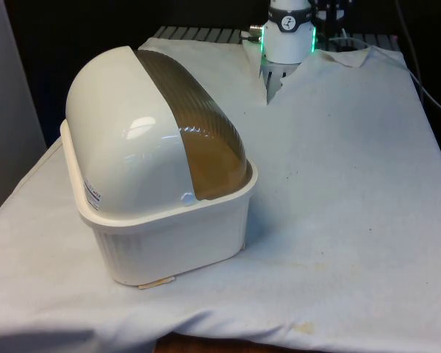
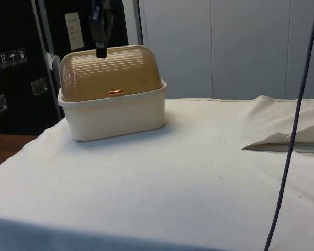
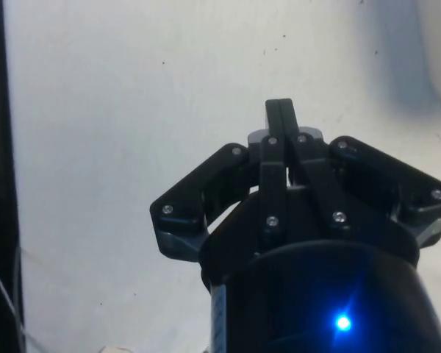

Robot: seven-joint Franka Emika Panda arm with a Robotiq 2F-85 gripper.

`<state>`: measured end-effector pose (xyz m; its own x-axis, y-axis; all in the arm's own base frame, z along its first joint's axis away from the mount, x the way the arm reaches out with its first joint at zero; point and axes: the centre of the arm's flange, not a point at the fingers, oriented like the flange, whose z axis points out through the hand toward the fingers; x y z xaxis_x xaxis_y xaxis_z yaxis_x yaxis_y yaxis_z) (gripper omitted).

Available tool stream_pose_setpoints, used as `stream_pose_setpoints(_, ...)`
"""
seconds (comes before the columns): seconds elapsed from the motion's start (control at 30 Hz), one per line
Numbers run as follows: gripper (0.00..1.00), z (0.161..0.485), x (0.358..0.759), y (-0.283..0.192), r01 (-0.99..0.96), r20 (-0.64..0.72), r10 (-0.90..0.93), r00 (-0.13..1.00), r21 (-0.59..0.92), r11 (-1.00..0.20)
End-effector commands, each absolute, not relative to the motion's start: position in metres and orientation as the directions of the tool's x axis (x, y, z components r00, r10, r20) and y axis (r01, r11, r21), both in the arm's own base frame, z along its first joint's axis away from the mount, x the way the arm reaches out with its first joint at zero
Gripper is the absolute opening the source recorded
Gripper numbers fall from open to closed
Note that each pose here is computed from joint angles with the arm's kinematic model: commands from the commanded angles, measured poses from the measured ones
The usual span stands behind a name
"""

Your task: Open the lid, then close it.

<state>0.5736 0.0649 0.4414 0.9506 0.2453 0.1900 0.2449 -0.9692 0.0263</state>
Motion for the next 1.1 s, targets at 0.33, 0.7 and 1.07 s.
stream_pose_setpoints(0.33,0.00,0.421,0.560,0.072,0.269,0.189,0.283,0.940,0.097,-0.958)
stream_pose_setpoints(0.7,0.00,0.398,0.555,0.072,0.271,0.184,0.293,0.938,0.137,-0.953)
stream_pose_setpoints(1.07,0.00,0.372,0.559,0.067,0.251,0.181,0.282,0.942,0.176,-0.952)
